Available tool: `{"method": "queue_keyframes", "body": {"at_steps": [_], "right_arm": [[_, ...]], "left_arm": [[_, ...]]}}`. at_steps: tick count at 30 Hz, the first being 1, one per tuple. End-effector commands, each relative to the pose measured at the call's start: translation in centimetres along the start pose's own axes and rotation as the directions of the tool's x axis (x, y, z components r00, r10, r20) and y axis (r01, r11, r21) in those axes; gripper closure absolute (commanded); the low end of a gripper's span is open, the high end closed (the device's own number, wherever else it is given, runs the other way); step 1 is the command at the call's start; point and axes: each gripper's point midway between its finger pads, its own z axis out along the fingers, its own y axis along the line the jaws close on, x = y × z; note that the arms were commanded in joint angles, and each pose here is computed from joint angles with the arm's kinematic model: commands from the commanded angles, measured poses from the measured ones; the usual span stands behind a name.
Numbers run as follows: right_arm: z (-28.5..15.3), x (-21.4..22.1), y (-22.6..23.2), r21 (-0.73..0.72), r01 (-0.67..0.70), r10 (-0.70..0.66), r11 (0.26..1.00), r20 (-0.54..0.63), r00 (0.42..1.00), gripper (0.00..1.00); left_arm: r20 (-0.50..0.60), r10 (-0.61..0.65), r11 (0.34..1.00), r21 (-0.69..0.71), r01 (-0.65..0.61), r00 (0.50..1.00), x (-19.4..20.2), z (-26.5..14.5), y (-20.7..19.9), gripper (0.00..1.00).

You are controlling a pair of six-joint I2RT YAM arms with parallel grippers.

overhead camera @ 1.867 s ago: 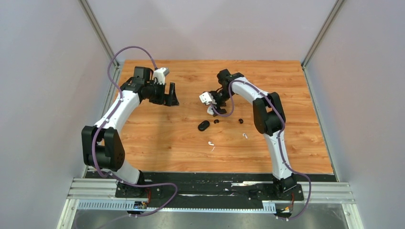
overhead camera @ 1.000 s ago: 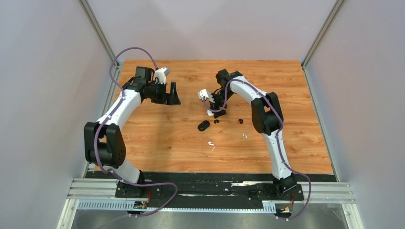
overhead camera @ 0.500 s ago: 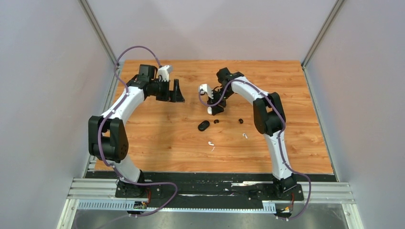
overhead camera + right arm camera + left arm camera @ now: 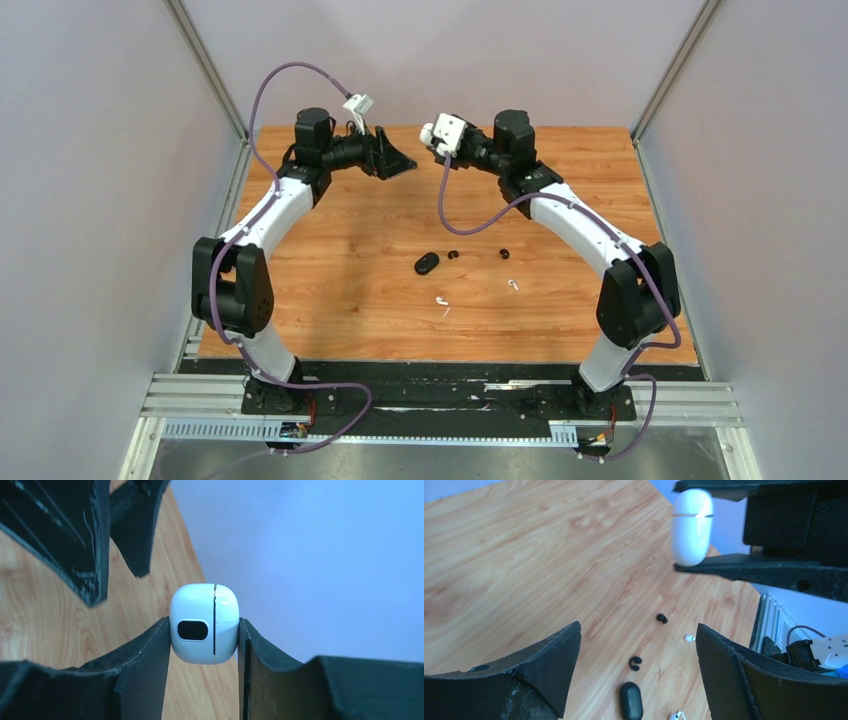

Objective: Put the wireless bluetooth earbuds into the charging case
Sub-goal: Pick up the charging case at the center of the board.

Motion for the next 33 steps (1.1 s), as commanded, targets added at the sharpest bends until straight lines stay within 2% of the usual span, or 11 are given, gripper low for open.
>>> {"method": "queue_keyframes", "body": {"at_steps": [1, 7, 13, 20, 25, 33], "right_arm": [[0.8, -2.9, -1.0, 0.07, -0.002, -0.004, 0.998, 0.081, 0.997, 1.0], [1.3, -3.5, -0.2, 0.055, 0.046, -0.051, 0.997, 0.092, 0.994, 1.0], [1.4, -3.6, 0.4, 0.033, 0.101, -0.103, 0.994, 0.099, 0.99, 1.0], [1.4, -3.4, 1.1, 0.009, 0.123, -0.123, 0.992, 0.108, 0.987, 1.0], [1.6, -3.8, 0.9, 0.018, 0.125, -0.126, 0.992, 0.117, 0.985, 1.0], [1.7, -4.2, 0.5, 0.033, 0.117, -0.12, 0.993, 0.121, 0.985, 1.0]], "left_arm": [[0.118, 0.148, 0.977, 0.136, -0.163, 0.982, -4.5, 0.2, -4.9, 0.09], [0.131, 0.15, 0.971, 0.169, -0.171, 0.98, -5.1, 0.7, -5.5, 0.13], [0.136, 0.132, 0.97, 0.188, -0.156, 0.982, -5.5, 0.9, -5.8, 0.22], [0.116, 0.123, 0.947, 0.284, -0.152, 0.986, -5.6, 1.0, -6.9, 0.22], [0.094, 0.095, 0.952, 0.284, -0.118, 0.991, -5.1, 1.6, -6.2, 0.37], [0.096, 0.086, 0.96, 0.259, -0.108, 0.992, -5.1, 2.0, -5.5, 0.53]]}}
